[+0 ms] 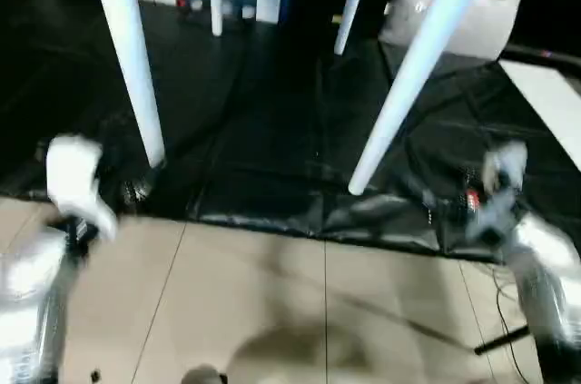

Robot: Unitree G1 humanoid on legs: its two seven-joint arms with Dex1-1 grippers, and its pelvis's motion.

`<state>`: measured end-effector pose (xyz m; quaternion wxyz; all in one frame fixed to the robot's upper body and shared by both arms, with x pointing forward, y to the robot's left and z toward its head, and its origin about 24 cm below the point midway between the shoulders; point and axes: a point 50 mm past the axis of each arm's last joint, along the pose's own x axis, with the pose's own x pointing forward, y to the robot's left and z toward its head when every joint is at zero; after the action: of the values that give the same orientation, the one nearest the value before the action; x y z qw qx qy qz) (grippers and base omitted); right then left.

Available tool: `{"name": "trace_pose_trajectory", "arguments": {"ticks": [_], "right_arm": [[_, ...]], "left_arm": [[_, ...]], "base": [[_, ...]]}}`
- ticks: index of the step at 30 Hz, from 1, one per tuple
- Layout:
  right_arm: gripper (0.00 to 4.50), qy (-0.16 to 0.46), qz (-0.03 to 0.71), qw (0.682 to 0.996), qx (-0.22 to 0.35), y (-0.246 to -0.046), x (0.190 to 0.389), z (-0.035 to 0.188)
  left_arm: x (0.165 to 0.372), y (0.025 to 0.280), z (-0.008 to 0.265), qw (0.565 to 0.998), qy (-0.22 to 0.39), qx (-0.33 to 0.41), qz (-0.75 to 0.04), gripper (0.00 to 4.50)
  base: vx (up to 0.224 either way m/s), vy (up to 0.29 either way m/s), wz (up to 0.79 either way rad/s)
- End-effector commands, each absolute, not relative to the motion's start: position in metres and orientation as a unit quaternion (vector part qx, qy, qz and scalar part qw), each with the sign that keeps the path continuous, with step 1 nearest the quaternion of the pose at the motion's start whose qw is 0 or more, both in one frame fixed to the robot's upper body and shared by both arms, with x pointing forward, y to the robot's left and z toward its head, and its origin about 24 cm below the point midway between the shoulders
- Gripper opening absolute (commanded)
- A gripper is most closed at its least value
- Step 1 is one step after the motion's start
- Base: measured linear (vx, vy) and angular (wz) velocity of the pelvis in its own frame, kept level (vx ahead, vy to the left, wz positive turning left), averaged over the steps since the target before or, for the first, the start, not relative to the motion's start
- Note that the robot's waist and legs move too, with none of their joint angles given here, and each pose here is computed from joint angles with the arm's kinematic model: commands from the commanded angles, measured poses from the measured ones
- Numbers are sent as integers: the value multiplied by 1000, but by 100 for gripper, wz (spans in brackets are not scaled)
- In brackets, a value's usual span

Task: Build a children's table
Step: Flip table

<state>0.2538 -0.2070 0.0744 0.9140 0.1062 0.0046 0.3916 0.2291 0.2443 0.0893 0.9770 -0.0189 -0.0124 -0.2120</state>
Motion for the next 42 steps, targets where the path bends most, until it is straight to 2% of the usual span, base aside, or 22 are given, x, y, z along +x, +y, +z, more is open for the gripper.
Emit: {"name": "trace_pose_trajectory", "arguments": {"ticks": [1,4,5,6,7,8,9,10,12,15,16,19,20,21,23,26,31,33,42], "right_arm": [[450,30,431,895,108,-196,244,69],[450,95,486,862,111,-179,225,48],[450,95,486,862,111,-179,225,48],[450,124,505,847,108,-174,218,39],[450,129,508,845,107,-173,217,37],[450,158,512,839,94,-168,214,23],[450,167,511,838,89,-166,214,18],[450,205,504,836,63,-158,214,-1],[450,220,501,835,52,-155,214,-8],[450,295,483,824,19,-137,212,-45],[450,295,483,824,19,-137,212,-45],[450,371,438,819,-7,-121,202,-84],[450,393,405,826,-14,-119,200,-95],[450,396,396,828,-14,-119,200,-97],[450,442,256,859,-20,-129,199,-118],[450,477,145,867,-18,-143,192,-130],[450,549,11,836,21,-163,166,-148],[450,582,16,813,23,-161,158,-153],[450,605,30,793,57,-147,158,-154]], "left_arm": [[218,228,86,957,1,-43,-286,341],[190,207,63,913,82,-72,-394,374],[190,207,63,913,82,-72,-394,381],[181,202,52,895,118,-79,-424,387],[179,201,50,891,125,-81,-429,396],[174,199,33,879,169,-71,-440,407],[173,198,27,877,183,-65,-440,418],[173,199,3,874,232,-31,-426,424],[174,199,-5,874,246,-15,-418,433],[174,203,-47,863,341,28,-372,442],[174,203,-47,863,341,28,-372,442],[172,199,-84,859,416,-6,-298,442],[171,196,-95,857,438,-15,-271,442],[171,196,-97,857,441,-17,-265,442],[173,191,-117,867,464,-49,-177,442],[171,193,-128,868,484,-51,-98,442],[161,191,-142,851,524,-35,-24,442],[156,188,-147,841,539,-31,-14,442],[143,169,-158,816,577,-27,-18,442]], "base": [[0,0,0],[0,0,0],[0,0,0],[0,0,0],[0,0,0],[0,0,0],[0,0,0],[0,0,0],[0,0,0],[0,0,0],[0,0,0],[62,-16,-2],[0,0,0],[0,0,0],[0,0,0],[0,0,0],[0,0,0],[0,0,0],[0,0,0]]}}
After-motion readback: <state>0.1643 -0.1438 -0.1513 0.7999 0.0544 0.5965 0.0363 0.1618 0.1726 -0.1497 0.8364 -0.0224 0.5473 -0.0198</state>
